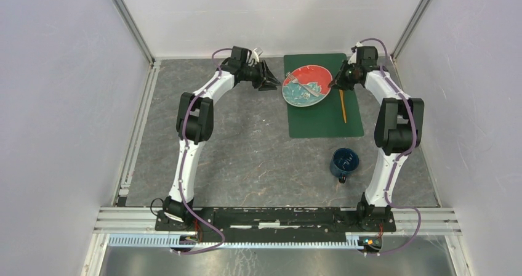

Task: Set the dinner table for one person
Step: Move the napkin to the center of the board.

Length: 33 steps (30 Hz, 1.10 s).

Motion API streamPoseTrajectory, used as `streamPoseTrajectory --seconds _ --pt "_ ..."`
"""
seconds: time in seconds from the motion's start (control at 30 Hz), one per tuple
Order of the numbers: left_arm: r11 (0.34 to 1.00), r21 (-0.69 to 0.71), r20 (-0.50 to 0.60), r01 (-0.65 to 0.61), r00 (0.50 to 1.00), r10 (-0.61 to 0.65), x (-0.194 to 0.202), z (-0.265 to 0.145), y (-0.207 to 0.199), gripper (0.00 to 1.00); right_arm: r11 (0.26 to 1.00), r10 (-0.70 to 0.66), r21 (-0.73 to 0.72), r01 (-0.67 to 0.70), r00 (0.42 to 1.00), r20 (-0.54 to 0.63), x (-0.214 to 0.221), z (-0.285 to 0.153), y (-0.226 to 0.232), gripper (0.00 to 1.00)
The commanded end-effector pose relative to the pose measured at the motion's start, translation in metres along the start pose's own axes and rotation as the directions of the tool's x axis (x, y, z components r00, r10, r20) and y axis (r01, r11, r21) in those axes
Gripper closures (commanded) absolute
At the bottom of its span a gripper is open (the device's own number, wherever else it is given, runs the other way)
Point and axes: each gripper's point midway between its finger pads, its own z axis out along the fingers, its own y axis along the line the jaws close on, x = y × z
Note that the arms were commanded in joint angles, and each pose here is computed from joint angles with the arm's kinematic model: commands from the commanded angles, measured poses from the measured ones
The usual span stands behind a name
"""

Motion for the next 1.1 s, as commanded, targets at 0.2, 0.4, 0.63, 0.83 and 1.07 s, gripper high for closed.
streamPoseTrajectory --seconds 0.2,0.4,0.63,0.83,1.07 --pt "0.998 0.042 0.067 -0.049 0.997 0.046 -0.023 -0.014 -0.027 0.57 0.995 -0.077 -0.080 0.065 0.984 -0.161 0.082 -0.019 0.052 1.00" --pt "0.998 0.032 0.087 -0.060 0.995 0.057 -0.029 -0.025 -0.028 0.57 0.992 -0.103 -0.091 0.090 0.983 -0.151 0.085 -0.020 0.068 1.00" --pt "0.998 0.008 0.097 -0.058 0.994 0.057 -0.028 -0.037 -0.021 0.57 0.989 -0.120 -0.115 0.097 0.971 -0.207 0.106 -0.018 0.072 1.00" --pt "0.998 -0.015 0.100 -0.068 0.993 0.069 -0.029 -0.049 -0.016 0.57 0.986 -0.141 -0.123 0.116 0.963 -0.228 0.122 -0.016 0.074 1.00" --pt "0.992 -0.086 0.055 -0.095 0.993 0.100 -0.024 -0.070 0.005 0.56 0.985 -0.146 -0.122 0.123 0.969 -0.198 0.109 -0.014 0.079 1.00"
